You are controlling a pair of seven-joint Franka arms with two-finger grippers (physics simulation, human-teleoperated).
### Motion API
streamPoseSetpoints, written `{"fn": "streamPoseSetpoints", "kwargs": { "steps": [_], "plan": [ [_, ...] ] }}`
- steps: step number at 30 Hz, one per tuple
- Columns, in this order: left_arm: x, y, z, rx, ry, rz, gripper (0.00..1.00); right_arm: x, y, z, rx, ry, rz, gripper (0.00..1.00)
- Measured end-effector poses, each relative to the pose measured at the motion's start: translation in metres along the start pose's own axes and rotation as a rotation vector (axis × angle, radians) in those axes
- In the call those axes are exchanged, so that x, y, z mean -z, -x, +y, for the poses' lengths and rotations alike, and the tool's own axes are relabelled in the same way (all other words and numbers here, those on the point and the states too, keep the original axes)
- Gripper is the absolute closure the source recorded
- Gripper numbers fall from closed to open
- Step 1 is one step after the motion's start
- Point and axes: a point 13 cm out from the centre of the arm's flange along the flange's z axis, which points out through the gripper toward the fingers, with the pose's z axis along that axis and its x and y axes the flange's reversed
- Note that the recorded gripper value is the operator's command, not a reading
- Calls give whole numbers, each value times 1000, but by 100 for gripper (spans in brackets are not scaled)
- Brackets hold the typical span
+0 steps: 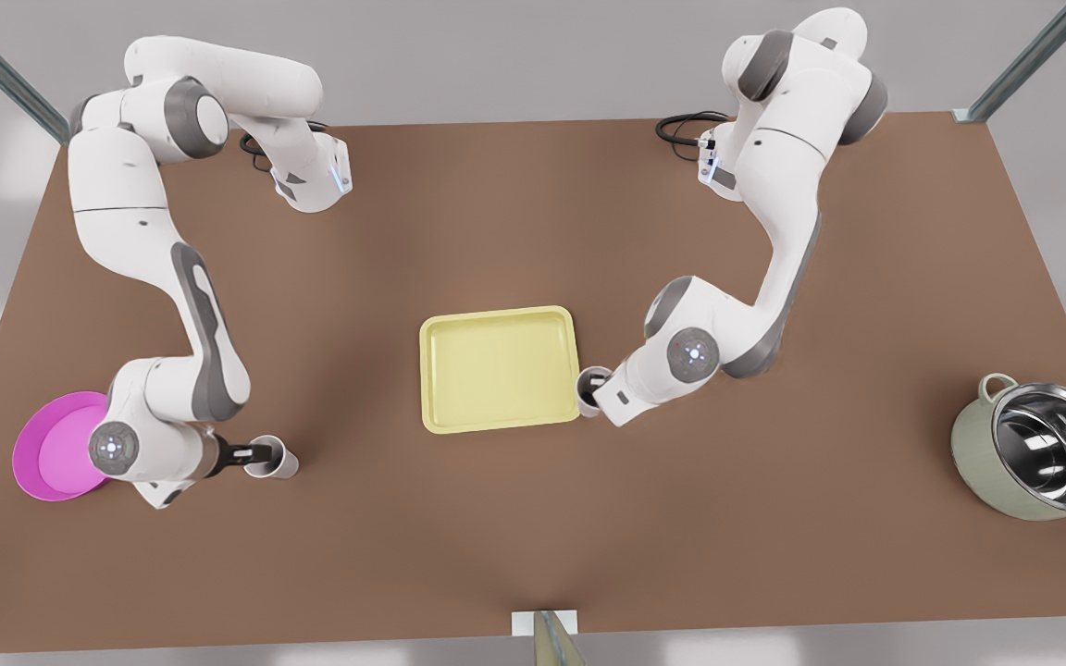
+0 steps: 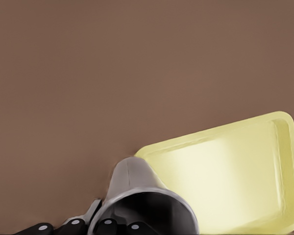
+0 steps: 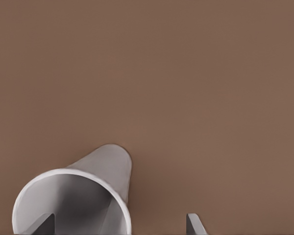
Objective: Use both arms to respectively pick up the white IKEA cups from the middle-left and middle-right positions, then place the white IKEA cups onto the middle-middle tray, ensuring that the cups remain upright and do not tip over
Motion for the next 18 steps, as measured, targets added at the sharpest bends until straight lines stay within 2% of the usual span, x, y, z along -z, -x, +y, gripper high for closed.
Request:
{"fn": "streamPoseSetpoints", "kwargs": {
  "steps": [7,8,10,11,13,15,18],
  "plan": [
    [-56,-29,-42,169,2,50,79,-28,-2,-6,-21,14,21,0],
    [-63,-29,-47,191,-5,49,79,-30,-2,-6,-23,16,24,4],
    [-73,-30,-55,232,-13,45,79,-34,-3,-7,-25,17,28,48],
    [-78,-30,-56,252,-16,44,79,-34,-3,-7,-25,18,29,56],
    [-88,-30,-59,292,-19,42,79,-35,-3,-4,-21,23,29,61],
    [-95,-32,-61,325,-21,39,79,-35,-3,-1,-15,25,27,74],
    [-106,-33,-60,369,-16,34,79,-33,-1,5,-3,24,23,79]
  ]
}}
